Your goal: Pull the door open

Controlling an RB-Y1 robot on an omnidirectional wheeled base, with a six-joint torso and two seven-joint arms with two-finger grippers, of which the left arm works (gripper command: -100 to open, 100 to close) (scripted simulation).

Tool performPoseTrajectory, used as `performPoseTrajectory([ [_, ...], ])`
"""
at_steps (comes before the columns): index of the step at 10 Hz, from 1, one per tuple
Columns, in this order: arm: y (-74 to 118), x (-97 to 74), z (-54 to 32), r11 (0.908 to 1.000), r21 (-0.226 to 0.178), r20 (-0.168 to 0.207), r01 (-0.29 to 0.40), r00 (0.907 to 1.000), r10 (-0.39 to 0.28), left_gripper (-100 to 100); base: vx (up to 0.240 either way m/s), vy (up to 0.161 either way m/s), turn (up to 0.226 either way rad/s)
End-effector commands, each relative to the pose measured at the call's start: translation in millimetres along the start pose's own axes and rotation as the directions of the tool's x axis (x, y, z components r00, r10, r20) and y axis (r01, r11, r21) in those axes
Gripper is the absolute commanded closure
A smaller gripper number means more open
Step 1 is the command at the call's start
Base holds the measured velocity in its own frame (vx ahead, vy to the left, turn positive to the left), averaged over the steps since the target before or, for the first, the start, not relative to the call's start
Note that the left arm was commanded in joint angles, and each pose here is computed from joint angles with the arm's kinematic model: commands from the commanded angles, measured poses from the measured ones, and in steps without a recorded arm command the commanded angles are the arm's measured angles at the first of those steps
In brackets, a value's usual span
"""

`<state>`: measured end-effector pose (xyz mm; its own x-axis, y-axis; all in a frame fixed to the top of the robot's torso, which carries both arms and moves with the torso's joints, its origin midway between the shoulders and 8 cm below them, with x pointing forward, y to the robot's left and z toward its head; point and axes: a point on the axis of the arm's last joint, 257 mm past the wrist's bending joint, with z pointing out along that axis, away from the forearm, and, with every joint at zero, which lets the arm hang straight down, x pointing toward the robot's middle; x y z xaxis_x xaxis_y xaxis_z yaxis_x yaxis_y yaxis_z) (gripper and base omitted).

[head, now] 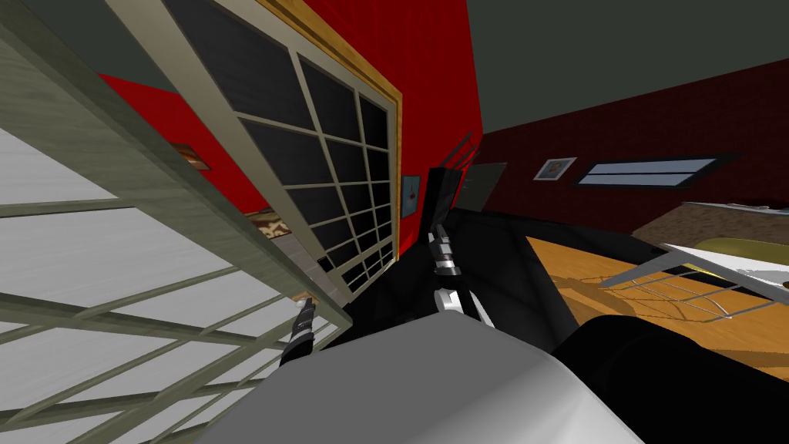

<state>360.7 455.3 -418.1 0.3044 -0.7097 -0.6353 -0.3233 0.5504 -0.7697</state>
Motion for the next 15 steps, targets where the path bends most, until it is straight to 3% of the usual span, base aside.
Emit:
performPoseTrajectory([
  [1,10.0,-18.7,2.9,1.0,-0.007,0.031,0.0,0.9995,0.001,100,0.001,-0.006,0.017],
  [4,7.4,-17.9,4.7,0.9964,0.002,0.03,0.085,0.996,-0.085,100,-0.021,0.005,-0.034],
  [7,4.9,-17.2,6.3,0.9856,0.011,0.027,0.169,0.9852,-0.169,100,-0.038,0.012,-0.032],
  [8,3.7,-16.8,7.1,0.978,0.015,0.026,0.208,0.9777,-0.208,100,-0.024,0.003,-0.042],
  [9,3.7,-16.8,7.1,0.9771,0.015,0.026,0.212,0.9769,-0.212,100,-0.018,0.003,-0.018],
  [12,1.1,-16.0,8.8,0.9539,0.023,0.021,0.299,0.9538,-0.3,100,-0.03,0.003,-0.032],
  [13,-0.1,-15.6,9.6,0.9417,0.026,0.018,0.335,0.9418,-0.336,100,-0.02,0.012,-0.032],
  [14,-0.1,-15.6,9.6,0.9394,0.026,0.018,0.342,0.9394,-0.342,100,-0.021,0.01,-0.014],
  [15,-1.3,-15.2,10.4,0.9254,0.029,0.015,0.378,0.9255,-0.378,100,-0.028,0.005,-0.062],
])
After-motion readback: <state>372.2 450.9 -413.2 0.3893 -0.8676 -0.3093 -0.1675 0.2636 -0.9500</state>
